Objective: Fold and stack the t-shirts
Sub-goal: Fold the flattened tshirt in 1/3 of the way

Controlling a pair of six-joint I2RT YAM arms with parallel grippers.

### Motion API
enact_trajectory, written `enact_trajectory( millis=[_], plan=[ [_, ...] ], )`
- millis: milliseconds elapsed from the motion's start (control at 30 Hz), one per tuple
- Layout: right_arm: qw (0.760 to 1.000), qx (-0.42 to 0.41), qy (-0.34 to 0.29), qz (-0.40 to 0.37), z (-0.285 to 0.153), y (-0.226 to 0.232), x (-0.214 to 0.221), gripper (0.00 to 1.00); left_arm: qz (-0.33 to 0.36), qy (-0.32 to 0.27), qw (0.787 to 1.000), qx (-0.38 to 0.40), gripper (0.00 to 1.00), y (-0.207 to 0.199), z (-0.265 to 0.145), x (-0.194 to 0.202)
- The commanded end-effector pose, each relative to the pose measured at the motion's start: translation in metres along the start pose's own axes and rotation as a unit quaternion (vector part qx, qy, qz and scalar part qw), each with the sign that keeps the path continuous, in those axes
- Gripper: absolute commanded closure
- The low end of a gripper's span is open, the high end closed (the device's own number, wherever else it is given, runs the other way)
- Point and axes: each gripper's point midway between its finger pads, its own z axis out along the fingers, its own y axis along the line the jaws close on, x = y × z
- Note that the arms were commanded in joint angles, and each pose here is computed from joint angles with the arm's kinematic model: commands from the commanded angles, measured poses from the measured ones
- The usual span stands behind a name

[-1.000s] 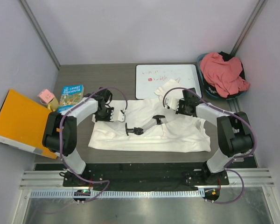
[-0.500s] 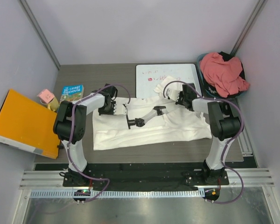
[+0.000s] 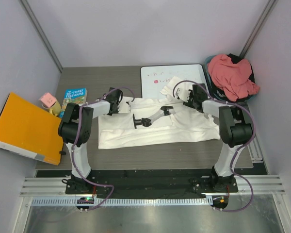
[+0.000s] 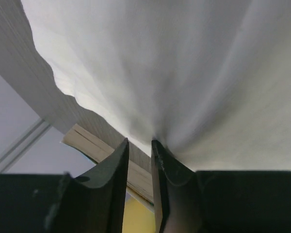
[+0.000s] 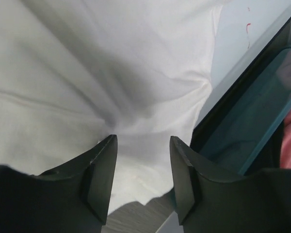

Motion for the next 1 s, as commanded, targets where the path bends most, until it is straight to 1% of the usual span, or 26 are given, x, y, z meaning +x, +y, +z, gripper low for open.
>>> enact_trajectory(
  millis=[0,33,67,100,133,167,200,233,267,300,333,367,400,433,467,500,533,600,633,667,767,800,967],
  plan=[
    [0.999,0.008,-0.041,0.024,-0.051,-0.022,-0.020,0.43,-0.045,0.001,0.994,-0.096,0.64,0.044,-0.034,0.011],
    [0.998,0.027,-0.057,0.027,-0.068,-0.035,-0.028,0.41,-0.048,0.000,0.994,-0.101,0.54,0.045,-0.039,0.014],
    [0.997,0.033,-0.066,0.028,-0.077,-0.040,-0.032,0.38,-0.051,-0.002,0.993,-0.107,0.50,0.048,-0.045,0.014],
    [0.997,0.027,-0.066,0.027,-0.085,-0.039,-0.032,0.36,-0.055,-0.007,0.991,-0.122,0.47,0.055,-0.060,0.017],
    [0.997,0.025,-0.068,0.021,-0.092,-0.039,-0.033,0.36,-0.054,-0.012,0.991,-0.121,0.43,0.054,-0.064,0.018],
    [0.996,0.031,-0.080,0.015,-0.108,-0.044,-0.036,0.36,-0.050,-0.016,0.992,-0.114,0.41,0.050,-0.071,0.018],
    [0.996,0.001,-0.085,0.004,-0.113,-0.029,-0.036,0.36,-0.045,-0.024,0.993,-0.105,0.40,0.046,-0.077,0.018],
    [0.996,-0.018,-0.085,-0.029,-0.118,-0.018,-0.032,0.36,-0.043,-0.056,0.992,-0.101,0.40,0.044,-0.091,0.012],
    [0.994,-0.028,-0.095,-0.043,-0.128,-0.011,-0.032,0.36,-0.034,-0.076,0.993,-0.083,0.40,0.035,-0.096,0.008],
    [0.993,-0.042,-0.093,-0.058,-0.132,0.001,-0.027,0.36,-0.024,-0.087,0.995,-0.050,0.40,0.017,-0.100,0.006],
    [0.991,-0.070,-0.086,-0.074,-0.132,0.025,-0.016,0.36,-0.016,-0.103,0.994,-0.042,0.39,0.006,-0.110,0.005],
    [0.987,-0.085,-0.086,-0.103,-0.135,0.036,-0.011,0.36,-0.005,-0.129,0.991,-0.022,0.36,-0.008,-0.111,-0.003],
    [0.983,-0.116,-0.089,-0.111,-0.143,0.059,-0.004,0.36,0.003,-0.140,0.990,-0.014,0.33,-0.019,-0.115,-0.008],
    [0.980,-0.133,-0.090,-0.117,-0.146,0.071,0.000,0.36,0.015,-0.150,0.989,0.001,0.26,-0.037,-0.117,-0.008],
    [0.978,-0.142,-0.092,-0.124,-0.151,0.079,0.003,0.36,0.022,-0.166,0.986,0.010,0.24,-0.047,-0.120,-0.013],
    [0.973,-0.169,-0.088,-0.128,-0.159,0.098,0.012,0.36,0.031,-0.177,0.983,0.021,0.20,-0.057,-0.122,-0.016],
    [0.971,-0.178,-0.086,-0.133,-0.164,0.106,0.016,0.35,0.044,-0.178,0.982,0.047,0.14,-0.076,-0.121,-0.014],
    [0.966,-0.202,-0.074,-0.143,-0.170,0.125,0.029,0.35,0.055,-0.201,0.976,0.064,0.11,-0.091,-0.128,-0.017],
    [0.967,-0.197,-0.073,-0.145,-0.175,0.125,0.031,0.35,0.062,-0.201,0.974,0.084,0.06,-0.104,-0.129,-0.015],
    [0.966,-0.200,-0.072,-0.148,-0.178,0.129,0.034,0.35,0.066,-0.208,0.972,0.085,0.03,-0.107,-0.133,-0.015],
    [0.964,-0.208,-0.066,-0.154,-0.188,0.137,0.041,0.34,0.072,-0.226,0.965,0.115,0.00,-0.123,-0.143,-0.016],
    [0.961,-0.219,-0.062,-0.157,-0.192,0.143,0.045,0.34,0.073,-0.241,0.961,0.115,0.00,-0.124,-0.149,-0.019],
    [0.957,-0.237,-0.055,-0.159,-0.202,0.153,0.052,0.34,0.082,-0.258,0.950,0.154,0.00,-0.144,-0.161,-0.018]
  ],
)
